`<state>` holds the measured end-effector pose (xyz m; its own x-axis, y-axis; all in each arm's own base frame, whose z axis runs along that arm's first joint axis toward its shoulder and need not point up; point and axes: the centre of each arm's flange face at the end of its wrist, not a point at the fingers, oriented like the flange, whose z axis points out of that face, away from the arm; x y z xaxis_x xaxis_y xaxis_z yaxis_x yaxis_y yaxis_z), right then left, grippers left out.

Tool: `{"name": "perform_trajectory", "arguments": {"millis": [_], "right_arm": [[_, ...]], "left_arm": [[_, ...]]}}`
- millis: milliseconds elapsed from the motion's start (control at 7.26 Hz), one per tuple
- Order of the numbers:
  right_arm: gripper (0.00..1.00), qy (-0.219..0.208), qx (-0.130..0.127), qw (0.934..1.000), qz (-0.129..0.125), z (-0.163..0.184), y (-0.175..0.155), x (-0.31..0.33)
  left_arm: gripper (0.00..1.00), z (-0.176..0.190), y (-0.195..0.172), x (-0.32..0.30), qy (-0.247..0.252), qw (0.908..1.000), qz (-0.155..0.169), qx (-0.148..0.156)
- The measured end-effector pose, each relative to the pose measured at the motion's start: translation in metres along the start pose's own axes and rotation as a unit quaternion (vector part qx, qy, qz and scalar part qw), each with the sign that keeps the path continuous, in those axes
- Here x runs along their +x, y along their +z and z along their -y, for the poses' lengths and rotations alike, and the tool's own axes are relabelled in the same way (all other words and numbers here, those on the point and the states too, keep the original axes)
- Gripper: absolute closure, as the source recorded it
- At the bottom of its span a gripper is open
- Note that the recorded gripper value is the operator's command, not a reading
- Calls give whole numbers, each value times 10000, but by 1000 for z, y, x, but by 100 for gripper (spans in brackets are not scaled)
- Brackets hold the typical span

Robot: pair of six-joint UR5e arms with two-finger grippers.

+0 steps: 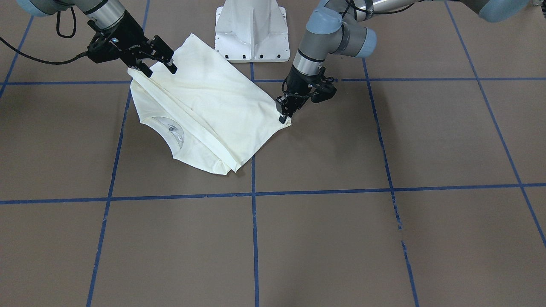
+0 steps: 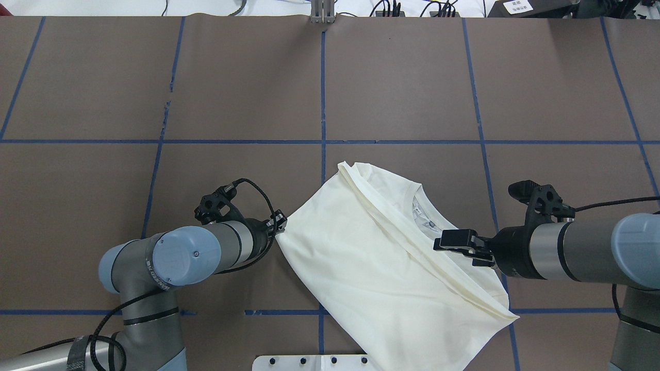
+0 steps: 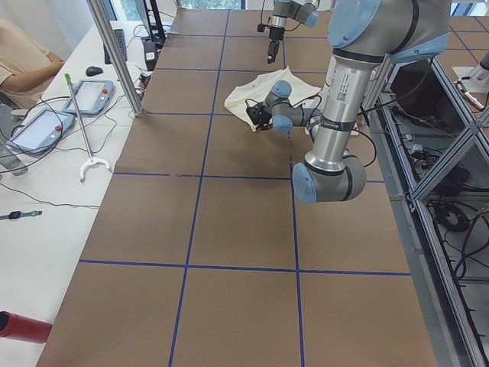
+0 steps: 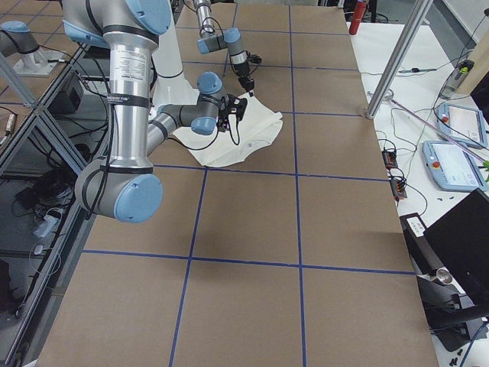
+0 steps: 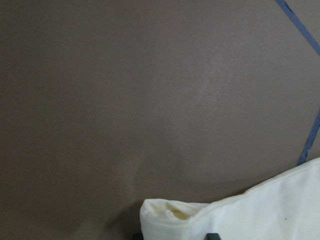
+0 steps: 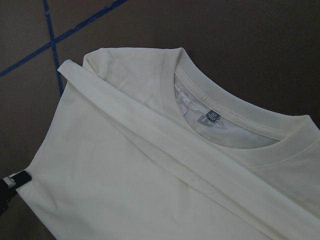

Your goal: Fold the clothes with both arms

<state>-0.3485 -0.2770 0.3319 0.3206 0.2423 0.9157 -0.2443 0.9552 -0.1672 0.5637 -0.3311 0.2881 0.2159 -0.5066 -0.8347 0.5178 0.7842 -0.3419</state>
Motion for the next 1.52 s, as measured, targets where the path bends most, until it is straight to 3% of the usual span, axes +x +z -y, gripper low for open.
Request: {"name": "perform_trajectory", "arguments": {"millis": [276,551,827,1102,1240,1378,1516], "right_arm": [[0,10,40,10000,19,3,5,-3],[0,16,88,9999,67,9,11,-10],[0,8,206,9997,146,13,22,-22],[0,-13,410,9988,258,19,35,-38],[0,-18,474,9984,292,21,38,-43],[0,-17,591,9978,303,23,39,-44],[0,-30,811,9962,326,24,42,-46]], "left_arm": [[100,35,-2,11,474,9984,-78,298],[100,100,1,30,847,9934,-119,767],[100,156,23,67,789,9900,-264,1143],[100,252,80,110,533,9860,-504,1498],[100,286,91,127,484,9854,-568,1530],[92,301,94,142,483,9850,-620,1536],[41,304,94,154,461,9849,-668,1528]]}}
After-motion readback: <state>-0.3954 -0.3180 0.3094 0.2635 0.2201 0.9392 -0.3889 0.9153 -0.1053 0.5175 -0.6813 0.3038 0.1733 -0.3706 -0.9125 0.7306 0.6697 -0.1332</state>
